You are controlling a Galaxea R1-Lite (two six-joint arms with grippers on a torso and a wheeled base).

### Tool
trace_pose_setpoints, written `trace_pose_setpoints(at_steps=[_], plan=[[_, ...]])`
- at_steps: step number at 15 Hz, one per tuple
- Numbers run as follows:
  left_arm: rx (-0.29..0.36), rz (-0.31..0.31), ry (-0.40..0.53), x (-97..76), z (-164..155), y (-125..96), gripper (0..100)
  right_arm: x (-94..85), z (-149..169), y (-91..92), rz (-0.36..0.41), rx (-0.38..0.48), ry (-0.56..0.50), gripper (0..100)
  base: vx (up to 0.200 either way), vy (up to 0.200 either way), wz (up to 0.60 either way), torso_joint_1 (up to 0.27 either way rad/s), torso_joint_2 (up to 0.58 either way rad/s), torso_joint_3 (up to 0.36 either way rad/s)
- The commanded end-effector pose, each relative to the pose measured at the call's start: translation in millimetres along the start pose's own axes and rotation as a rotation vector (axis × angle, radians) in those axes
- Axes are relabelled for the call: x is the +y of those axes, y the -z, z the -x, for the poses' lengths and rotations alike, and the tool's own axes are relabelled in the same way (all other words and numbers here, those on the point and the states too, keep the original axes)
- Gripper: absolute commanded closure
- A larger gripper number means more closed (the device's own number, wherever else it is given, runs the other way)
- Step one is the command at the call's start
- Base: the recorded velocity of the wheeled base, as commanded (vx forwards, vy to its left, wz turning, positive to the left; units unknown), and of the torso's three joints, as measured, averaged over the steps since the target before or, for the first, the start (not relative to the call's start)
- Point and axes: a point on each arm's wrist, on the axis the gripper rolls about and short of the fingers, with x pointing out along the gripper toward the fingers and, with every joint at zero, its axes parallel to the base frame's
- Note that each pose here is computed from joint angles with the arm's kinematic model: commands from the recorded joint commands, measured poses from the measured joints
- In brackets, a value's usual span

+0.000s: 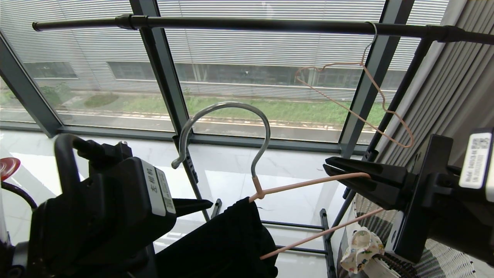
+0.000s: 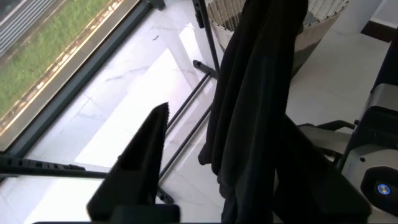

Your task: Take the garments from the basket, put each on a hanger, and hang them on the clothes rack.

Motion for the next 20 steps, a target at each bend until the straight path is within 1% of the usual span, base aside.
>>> trace_pose_setpoints(at_steps=[1,6,7,10,12,13,15,16,17,18,19,20], plan=[[0.004,0.002,0.002,-0.3,-1,0,100,0.4,0,0.1,0.0,0.0,-0.002,100,0.0,0.0,0.0,0.0,0.0,0.0],[-0.028,0.014,-0.009,1.0,-1,-3,100,1.7,0,1.4,-0.004,0.004,-0.006,100,0.0,0.0,0.0,0.0,0.0,0.0],[-0.031,0.023,-0.009,1.1,-1,-3,100,2.0,1,1.9,-0.005,0.005,-0.007,0,0.0,0.0,0.0,0.0,0.0,0.0],[-0.023,0.028,-0.016,1.0,-1,0,100,0.6,2,1.8,-0.006,0.004,-0.001,0,0.0,0.0,0.0,0.0,0.0,0.0],[-0.024,0.039,-0.047,4.0,-3,6,100,-0.5,5,1.1,-0.011,0.0,0.004,0,0.0,0.0,0.0,0.0,0.0,0.0],[-0.032,0.047,-0.072,7.0,-4,9,100,1.2,7,3.7,-0.01,0.007,-0.001,0,0.0,0.0,0.0,0.0,0.0,0.0],[-0.07,0.055,-0.119,12.5,-6,10,100,5.6,12,10.4,-0.013,0.026,-0.015,0,0.0,0.0,0.0,0.0,0.0,0.0],[-0.085,0.057,-0.132,13.3,-6,10,100,8.1,14,13.9,-0.026,0.036,-0.024,0,0.0,0.0,0.0,0.0,0.0,0.0],[-0.096,0.06,-0.144,14.8,-5,10,100,8.3,15,13.8,-0.041,0.034,-0.024,0,0.0,0.0,0.0,0.0,0.0,0.0],[-0.122,0.065,-0.166,18.3,-4,8,100,9.8,16,13.5,-0.064,0.035,-0.033,0,0.0,0.0,0.0,0.0,0.0,0.0],[-0.165,0.067,-0.19,21.3,-3,3,100,14.4,14,14.1,-0.124,0.04,-0.054,0,0.0,0.0,0.0,0.0,0.0,0.0],[-0.205,0.065,-0.206,23.1,-1,-1,100,19.9,9,17.4,-0.226,0.065,-0.076,0,0.0,0.0,0.0,0.0,0.0,0.0]])
